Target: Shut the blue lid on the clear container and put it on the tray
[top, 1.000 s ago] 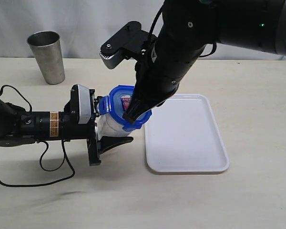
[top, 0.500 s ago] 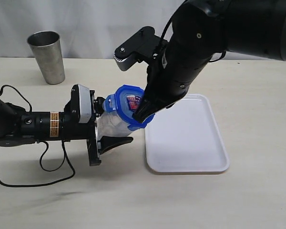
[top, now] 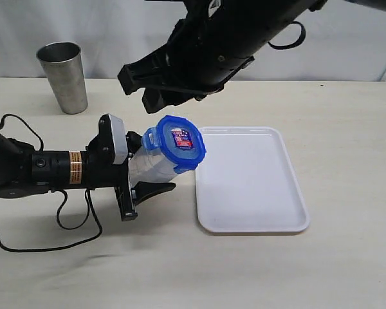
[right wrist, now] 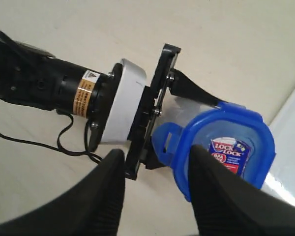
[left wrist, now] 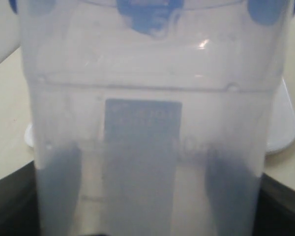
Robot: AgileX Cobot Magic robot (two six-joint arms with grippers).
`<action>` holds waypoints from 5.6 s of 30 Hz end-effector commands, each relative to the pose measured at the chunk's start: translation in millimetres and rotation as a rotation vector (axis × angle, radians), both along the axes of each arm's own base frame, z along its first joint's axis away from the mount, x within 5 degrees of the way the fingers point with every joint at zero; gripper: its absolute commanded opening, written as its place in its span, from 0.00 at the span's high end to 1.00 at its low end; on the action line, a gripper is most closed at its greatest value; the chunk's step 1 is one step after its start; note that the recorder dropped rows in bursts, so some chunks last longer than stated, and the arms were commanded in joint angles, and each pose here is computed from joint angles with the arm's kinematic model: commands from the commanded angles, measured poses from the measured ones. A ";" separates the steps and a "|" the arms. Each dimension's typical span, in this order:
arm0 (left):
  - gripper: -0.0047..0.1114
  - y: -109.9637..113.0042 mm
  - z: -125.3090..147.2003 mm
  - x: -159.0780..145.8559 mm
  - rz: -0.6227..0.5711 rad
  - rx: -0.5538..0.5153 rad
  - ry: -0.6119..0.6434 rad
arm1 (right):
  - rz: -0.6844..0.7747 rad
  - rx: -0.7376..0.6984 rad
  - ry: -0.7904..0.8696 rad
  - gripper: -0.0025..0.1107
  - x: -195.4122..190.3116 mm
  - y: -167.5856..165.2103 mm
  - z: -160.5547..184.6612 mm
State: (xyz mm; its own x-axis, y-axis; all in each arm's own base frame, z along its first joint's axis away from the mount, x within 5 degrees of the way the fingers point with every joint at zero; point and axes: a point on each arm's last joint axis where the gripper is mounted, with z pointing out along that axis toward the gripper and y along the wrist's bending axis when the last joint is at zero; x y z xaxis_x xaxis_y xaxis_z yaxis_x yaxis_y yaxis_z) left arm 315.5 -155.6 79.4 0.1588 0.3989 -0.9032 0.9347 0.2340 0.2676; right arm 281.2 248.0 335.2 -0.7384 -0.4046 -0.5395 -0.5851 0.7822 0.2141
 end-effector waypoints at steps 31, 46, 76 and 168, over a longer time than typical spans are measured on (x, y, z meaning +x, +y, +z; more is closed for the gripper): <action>0.96 -1.0 5.7 -0.1 0.003 -0.028 -0.004 | -0.074 -0.484 -0.053 0.66 14.2 64.0 -86.1; 0.96 -1.6 6.7 -0.9 -0.008 -0.039 -0.008 | 0.042 -0.678 -0.107 0.71 7.1 79.1 -118.3; 0.96 -5.8 17.9 -4.9 -0.064 -0.163 -0.037 | 0.120 -0.072 -0.529 0.94 -90.5 -27.6 56.1; 0.96 -168.3 56.2 40.6 0.091 -0.580 0.336 | -0.060 0.563 -1.072 0.94 -265.9 -261.4 5.4</action>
